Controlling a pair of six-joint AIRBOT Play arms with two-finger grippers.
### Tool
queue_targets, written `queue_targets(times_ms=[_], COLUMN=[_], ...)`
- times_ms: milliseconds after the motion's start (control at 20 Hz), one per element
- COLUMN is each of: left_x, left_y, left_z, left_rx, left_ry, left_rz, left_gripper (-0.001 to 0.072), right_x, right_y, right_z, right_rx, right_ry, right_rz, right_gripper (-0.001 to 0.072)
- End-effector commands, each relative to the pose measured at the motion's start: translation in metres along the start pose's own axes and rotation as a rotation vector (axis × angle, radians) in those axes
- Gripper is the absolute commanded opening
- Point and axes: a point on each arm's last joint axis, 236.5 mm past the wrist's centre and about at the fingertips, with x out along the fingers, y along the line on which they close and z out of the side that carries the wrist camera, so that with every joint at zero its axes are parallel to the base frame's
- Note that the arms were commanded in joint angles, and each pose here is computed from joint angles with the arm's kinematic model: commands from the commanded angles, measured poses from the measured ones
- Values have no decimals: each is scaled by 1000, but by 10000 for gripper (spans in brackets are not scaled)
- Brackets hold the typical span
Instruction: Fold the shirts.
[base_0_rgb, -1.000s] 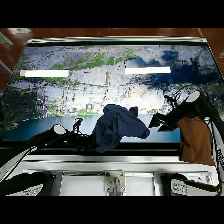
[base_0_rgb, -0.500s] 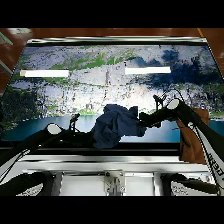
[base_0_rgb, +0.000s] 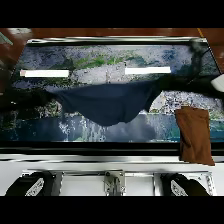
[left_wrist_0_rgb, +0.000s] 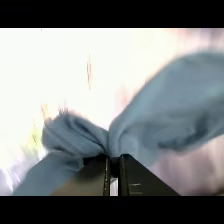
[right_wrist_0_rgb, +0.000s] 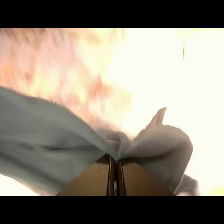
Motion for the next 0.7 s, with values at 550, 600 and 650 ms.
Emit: queue_targets(times_ms=[550, 600, 650], left_x=[-166, -152, -136], left_y=[-81, -70, -57], left_z=[89, 70, 48], left_rx=[307, 282, 249], left_ry=[-241, -159, -65], left_rz=[103, 105, 104], left_gripper=[41, 41, 41], right_x=[-217, -204, -187], right_y=[107, 97, 84], right_z=[125, 128, 129], right_rx=[-284, -271, -259], right_ry=[-583, -560, -522], right_rz=[-96, -101, -115], right_gripper=[74, 74, 74])
